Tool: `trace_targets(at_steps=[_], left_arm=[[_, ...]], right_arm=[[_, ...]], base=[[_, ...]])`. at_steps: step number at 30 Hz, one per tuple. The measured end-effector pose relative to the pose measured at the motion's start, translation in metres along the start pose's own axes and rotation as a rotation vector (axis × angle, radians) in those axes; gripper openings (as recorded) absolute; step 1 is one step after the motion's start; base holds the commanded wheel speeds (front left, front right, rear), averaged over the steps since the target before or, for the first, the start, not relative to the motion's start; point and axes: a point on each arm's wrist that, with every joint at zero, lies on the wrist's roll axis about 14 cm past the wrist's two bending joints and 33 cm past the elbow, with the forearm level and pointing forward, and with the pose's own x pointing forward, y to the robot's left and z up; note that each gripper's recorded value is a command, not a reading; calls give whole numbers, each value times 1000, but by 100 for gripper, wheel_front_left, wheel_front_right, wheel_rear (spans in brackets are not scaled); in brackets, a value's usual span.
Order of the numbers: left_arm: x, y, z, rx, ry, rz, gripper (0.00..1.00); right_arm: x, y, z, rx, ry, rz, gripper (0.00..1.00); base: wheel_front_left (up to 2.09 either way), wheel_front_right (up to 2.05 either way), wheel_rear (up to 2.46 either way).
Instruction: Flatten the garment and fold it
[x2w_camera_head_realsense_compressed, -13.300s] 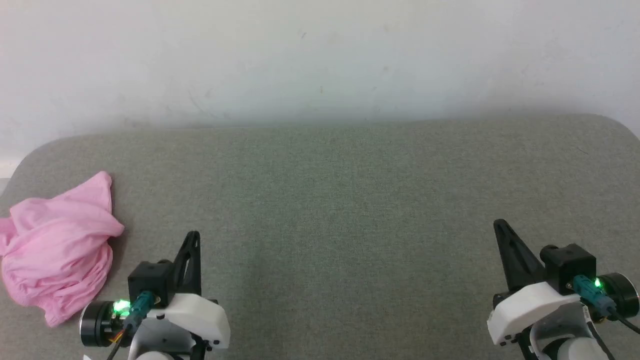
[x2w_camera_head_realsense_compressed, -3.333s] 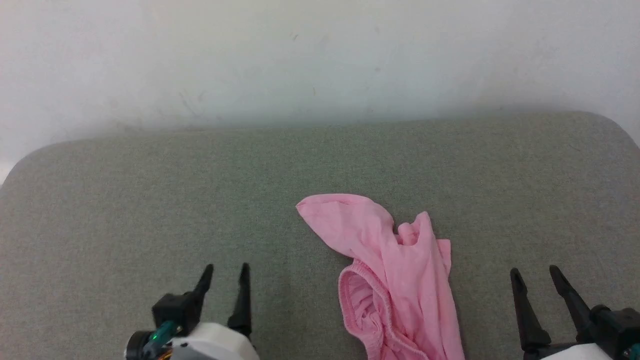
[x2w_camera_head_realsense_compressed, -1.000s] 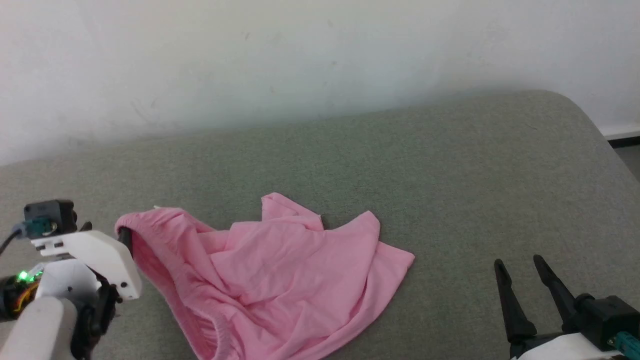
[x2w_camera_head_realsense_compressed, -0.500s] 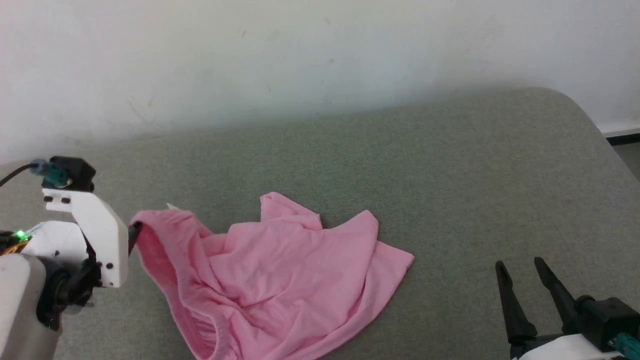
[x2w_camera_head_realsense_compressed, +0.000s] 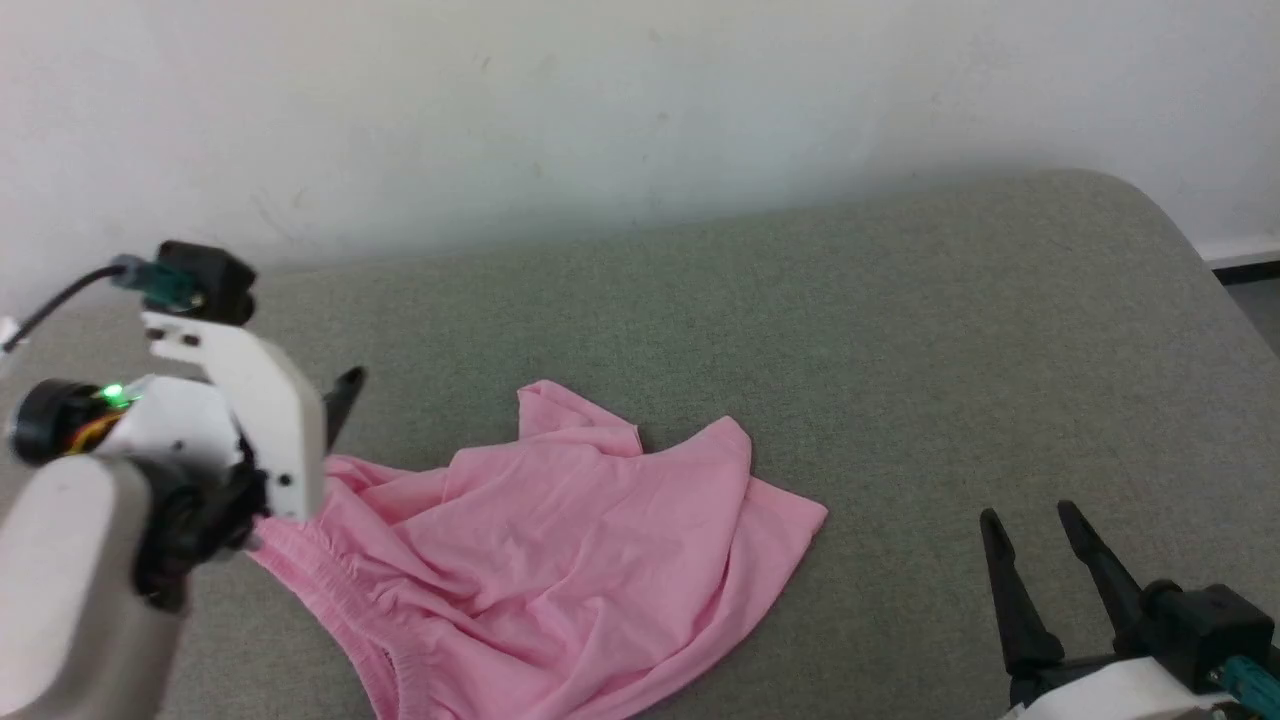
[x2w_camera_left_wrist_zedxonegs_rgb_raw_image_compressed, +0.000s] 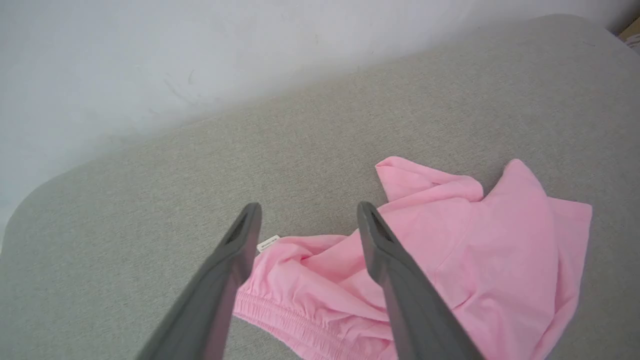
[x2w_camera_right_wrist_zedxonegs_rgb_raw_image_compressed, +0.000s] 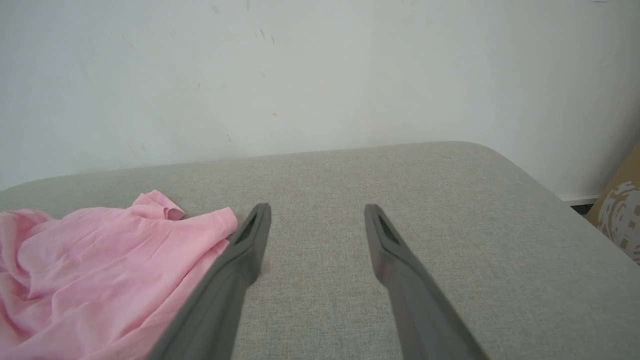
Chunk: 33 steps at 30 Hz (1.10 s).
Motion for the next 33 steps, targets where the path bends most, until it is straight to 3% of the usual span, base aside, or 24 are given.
trace_targets(at_steps=[6, 10, 19, 24, 25, 26, 27, 33], left_arm=[[41, -41, 15, -45, -117, -69, 100], [74, -71, 3, -84, -116, -103, 100], [133, -103, -75, -112, 139, -134, 100], [149, -115, -94, -103, 237, -159, 100], [151, -117, -94, -104, 248, -167, 95], [153, -118, -94, -98, 257, -173, 41], [155, -120, -92, -93, 252, -179, 0], [162, -130, -57, -31, 91, -199, 0]], right_arm=[[9, -2, 1, -3, -2, -7, 100], [14, -3, -2, 2, 10, -12, 100], [20, -11, -15, 15, 54, -38, 100], [22, -15, -21, 20, 74, -47, 100], [23, -15, -22, 23, 76, -47, 100], [23, -15, -23, 26, 79, -46, 100], [23, -15, -24, 26, 81, -46, 100], [22, -15, -22, 32, 71, -46, 100]], base=[[0, 0, 0], [0, 0, 0], [0, 0, 0], [0, 0, 0], [0, 0, 0], [0, 0, 0], [0, 0, 0], [0, 0, 0]])
